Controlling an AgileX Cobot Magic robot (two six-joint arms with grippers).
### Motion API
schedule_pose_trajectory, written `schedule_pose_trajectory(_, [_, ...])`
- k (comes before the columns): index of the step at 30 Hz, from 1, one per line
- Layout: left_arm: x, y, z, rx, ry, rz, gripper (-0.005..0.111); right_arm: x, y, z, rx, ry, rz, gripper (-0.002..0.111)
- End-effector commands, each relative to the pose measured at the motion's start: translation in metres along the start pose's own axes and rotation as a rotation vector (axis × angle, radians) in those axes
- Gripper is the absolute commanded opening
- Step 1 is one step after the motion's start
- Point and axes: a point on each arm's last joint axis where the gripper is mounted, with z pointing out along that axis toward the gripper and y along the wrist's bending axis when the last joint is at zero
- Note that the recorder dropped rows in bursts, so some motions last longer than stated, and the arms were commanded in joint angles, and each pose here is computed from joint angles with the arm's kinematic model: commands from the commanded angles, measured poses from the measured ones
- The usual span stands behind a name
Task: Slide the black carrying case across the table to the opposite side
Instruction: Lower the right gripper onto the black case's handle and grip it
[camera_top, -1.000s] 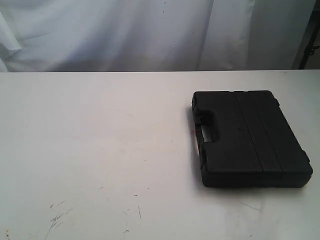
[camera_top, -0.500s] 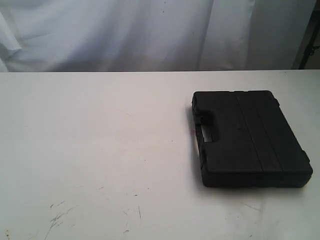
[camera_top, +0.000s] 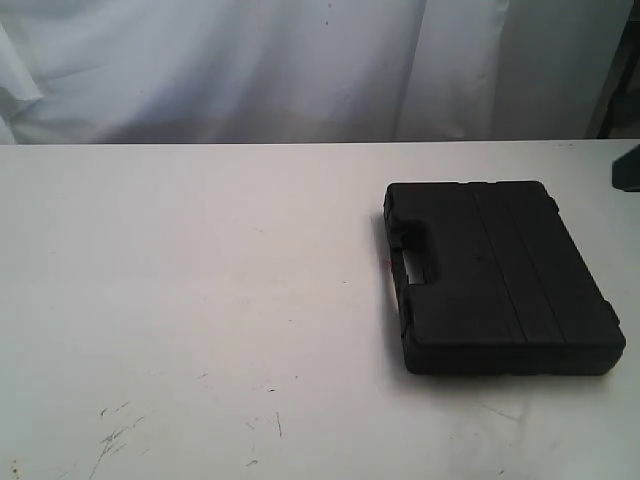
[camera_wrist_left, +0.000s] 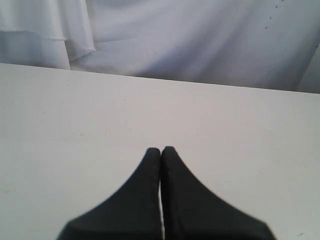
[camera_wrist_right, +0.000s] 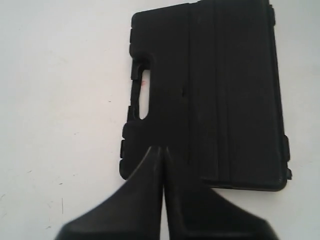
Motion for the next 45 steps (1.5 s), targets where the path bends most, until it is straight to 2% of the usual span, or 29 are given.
schedule_pose_trajectory(1, [0.001,0.0,0.0,0.005,-0.005,0.0,0.0,-0.018,0.018,0.023,-0.001,0.08,-0.051,0.0])
schedule_pose_trajectory(16, [0.001,0.0,0.0,0.005,-0.005,-0.001,0.0,-0.044,0.075,0.125,0.045,0.362,-0.091,0.0])
schedule_pose_trajectory(23, [0.001,0.0,0.0,0.005,-0.005,-0.001,0.0,-0.05,0.091,0.173,0.126,0.454,-0.132,0.0])
schedule_pose_trajectory(31, [0.001,0.0,0.0,0.005,-0.005,-0.003,0.0,-0.058,0.098,0.214,0.184,0.514,-0.117,0.0])
schedule_pose_trajectory(37, [0.001,0.0,0.0,0.005,-0.005,-0.003,0.0,-0.068,0.097,0.241,0.235,0.493,-0.102,0.0])
schedule_pose_trajectory(40, [0.001,0.0,0.0,0.005,-0.005,-0.001,0.0,-0.066,0.094,0.255,0.254,0.503,-0.097,0.005])
schedule_pose_trajectory(45, [0.001,0.0,0.0,0.005,-0.005,-0.001,0.0,-0.059,0.09,0.268,0.267,0.533,-0.097,0.03])
